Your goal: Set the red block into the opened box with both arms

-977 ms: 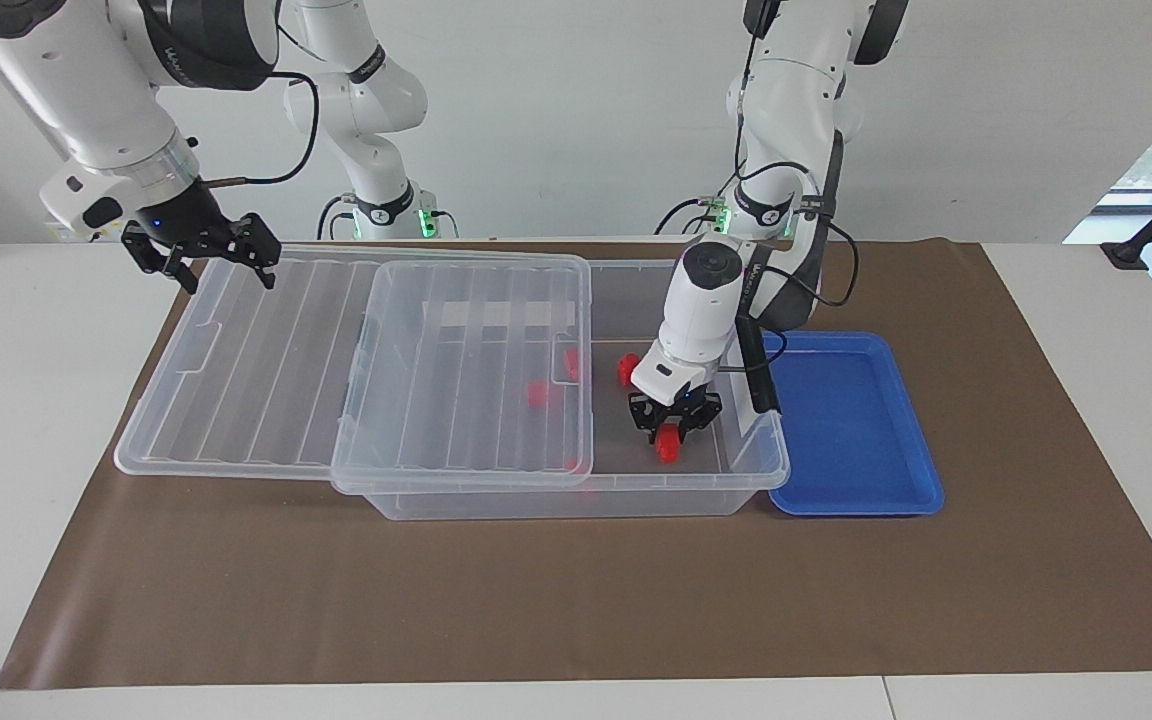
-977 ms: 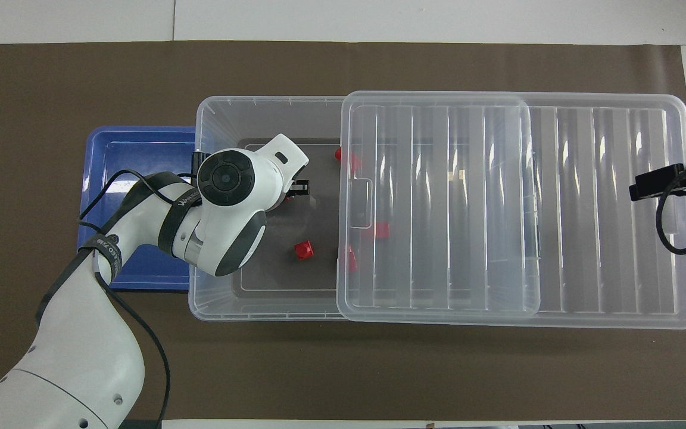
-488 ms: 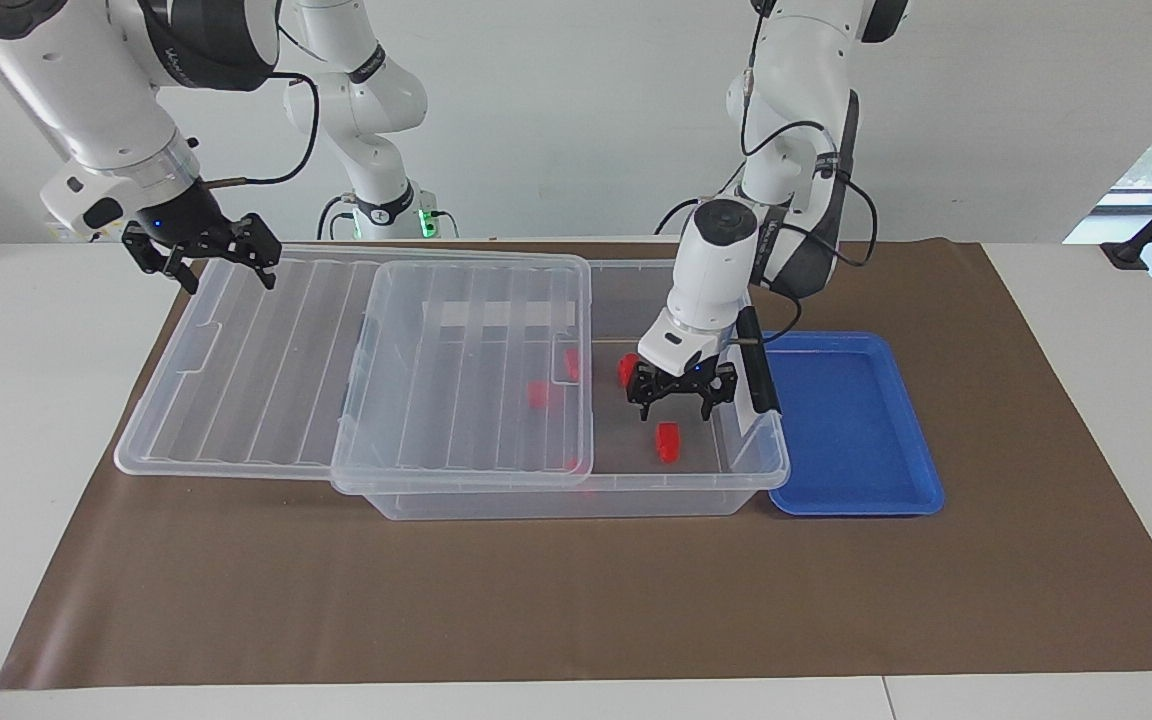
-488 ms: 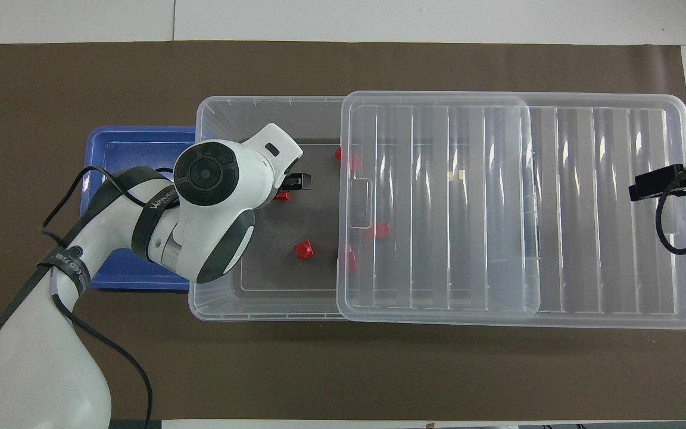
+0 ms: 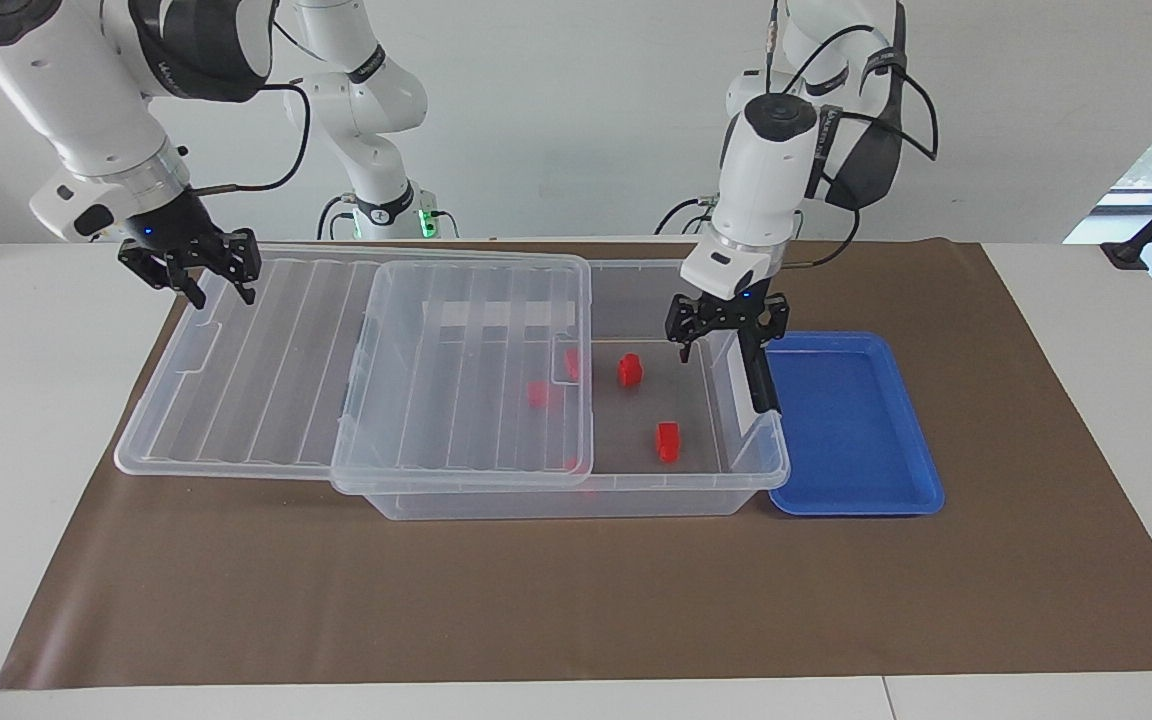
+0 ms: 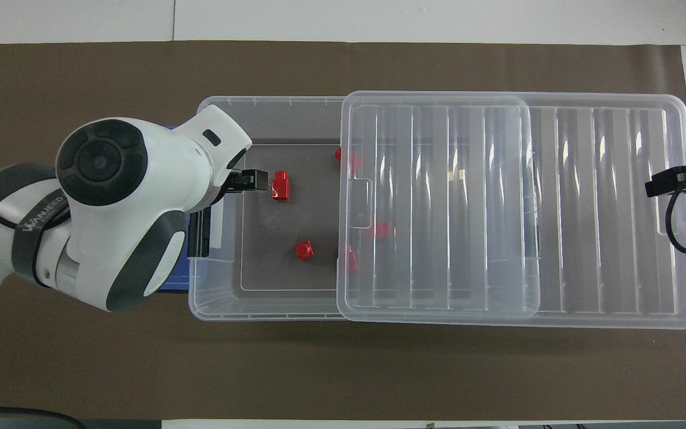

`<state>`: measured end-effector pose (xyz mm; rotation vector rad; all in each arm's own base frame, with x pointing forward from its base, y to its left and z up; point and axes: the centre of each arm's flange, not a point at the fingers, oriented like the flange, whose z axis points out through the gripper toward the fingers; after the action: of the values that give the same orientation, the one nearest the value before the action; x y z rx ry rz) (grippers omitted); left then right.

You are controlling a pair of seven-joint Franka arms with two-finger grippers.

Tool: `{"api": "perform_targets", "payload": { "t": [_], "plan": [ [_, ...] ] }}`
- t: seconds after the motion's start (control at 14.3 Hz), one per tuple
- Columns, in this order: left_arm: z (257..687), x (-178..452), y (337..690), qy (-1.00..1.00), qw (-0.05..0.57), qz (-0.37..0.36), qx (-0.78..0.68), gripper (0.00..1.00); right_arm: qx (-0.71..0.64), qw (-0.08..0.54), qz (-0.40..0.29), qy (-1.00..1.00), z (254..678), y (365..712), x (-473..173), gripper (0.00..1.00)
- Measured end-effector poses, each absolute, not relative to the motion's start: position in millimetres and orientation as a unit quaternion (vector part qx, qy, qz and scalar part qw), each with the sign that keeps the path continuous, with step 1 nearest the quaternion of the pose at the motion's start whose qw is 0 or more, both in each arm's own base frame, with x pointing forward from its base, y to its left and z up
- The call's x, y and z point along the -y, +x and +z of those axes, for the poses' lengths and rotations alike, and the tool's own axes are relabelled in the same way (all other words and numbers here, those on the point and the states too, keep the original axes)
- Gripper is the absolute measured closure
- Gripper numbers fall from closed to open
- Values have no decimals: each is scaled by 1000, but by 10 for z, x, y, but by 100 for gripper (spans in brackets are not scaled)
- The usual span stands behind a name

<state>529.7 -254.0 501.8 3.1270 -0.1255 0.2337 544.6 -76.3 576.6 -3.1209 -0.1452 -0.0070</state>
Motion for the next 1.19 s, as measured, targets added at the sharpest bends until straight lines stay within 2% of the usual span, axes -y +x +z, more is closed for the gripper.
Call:
{"api": "perform_targets", "payload": {
  "t": [0.28,0.49,0.77,1.19],
  "plan": [
    [5123,1816,5507,996,-11,69,48,0,62,-1,-24,-998,5528,5429,1459,98],
    [5159,1348,5622,998,11,62,25,0,44,-7,-20,-999,5249,5461,1862,99],
    [5417,745,5729,997,30,55,34,0,34,-11,-15,-999,4975,5503,1993,99],
    [6074,545,5693,997,29,50,41,0,19,-8,-10,-1000,4828,5487,1942,99]
  ]
}}
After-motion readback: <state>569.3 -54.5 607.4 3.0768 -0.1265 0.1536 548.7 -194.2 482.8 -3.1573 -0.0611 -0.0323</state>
